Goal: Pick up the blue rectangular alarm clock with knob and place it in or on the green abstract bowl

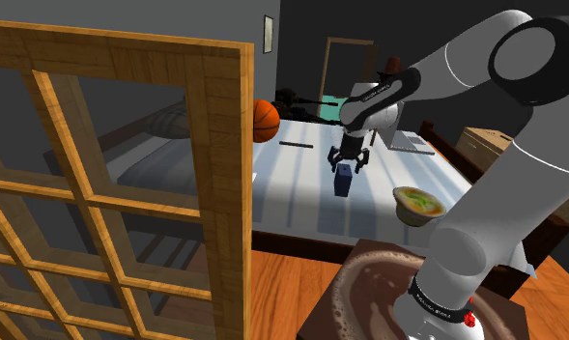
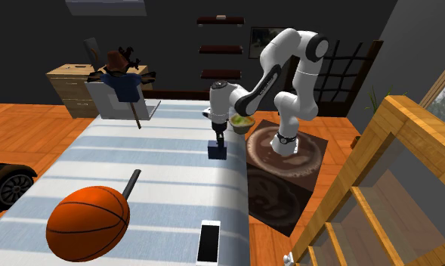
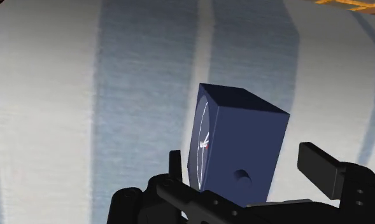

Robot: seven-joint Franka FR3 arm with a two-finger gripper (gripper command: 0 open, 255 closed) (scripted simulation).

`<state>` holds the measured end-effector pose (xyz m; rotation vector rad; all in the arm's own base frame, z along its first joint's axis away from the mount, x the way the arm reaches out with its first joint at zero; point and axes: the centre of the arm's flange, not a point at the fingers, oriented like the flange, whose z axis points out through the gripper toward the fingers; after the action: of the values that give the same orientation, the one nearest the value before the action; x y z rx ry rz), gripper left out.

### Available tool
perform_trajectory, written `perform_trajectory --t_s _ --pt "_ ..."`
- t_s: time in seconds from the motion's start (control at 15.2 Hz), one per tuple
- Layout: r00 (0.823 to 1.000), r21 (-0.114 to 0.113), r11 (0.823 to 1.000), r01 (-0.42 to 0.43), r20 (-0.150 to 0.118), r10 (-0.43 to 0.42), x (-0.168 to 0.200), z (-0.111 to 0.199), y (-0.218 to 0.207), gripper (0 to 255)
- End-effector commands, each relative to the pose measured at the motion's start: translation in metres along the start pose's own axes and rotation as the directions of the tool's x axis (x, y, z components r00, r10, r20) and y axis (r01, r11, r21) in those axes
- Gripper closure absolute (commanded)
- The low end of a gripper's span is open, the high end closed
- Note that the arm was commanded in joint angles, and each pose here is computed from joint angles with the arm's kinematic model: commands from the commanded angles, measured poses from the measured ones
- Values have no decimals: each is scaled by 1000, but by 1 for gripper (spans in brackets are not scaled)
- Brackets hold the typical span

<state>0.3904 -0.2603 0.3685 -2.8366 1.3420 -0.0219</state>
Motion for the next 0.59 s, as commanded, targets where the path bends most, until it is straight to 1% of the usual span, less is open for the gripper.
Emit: perform_trajectory --t_s 0.0,0.2,0.53 --pt "1000 0 1000 -2 0 2 0 11 0 0" --pt "1000 0 1000 -2 0 2 0 25 0 0" --pt "1000 0 1000 -2 0 2 0 25 0 0"
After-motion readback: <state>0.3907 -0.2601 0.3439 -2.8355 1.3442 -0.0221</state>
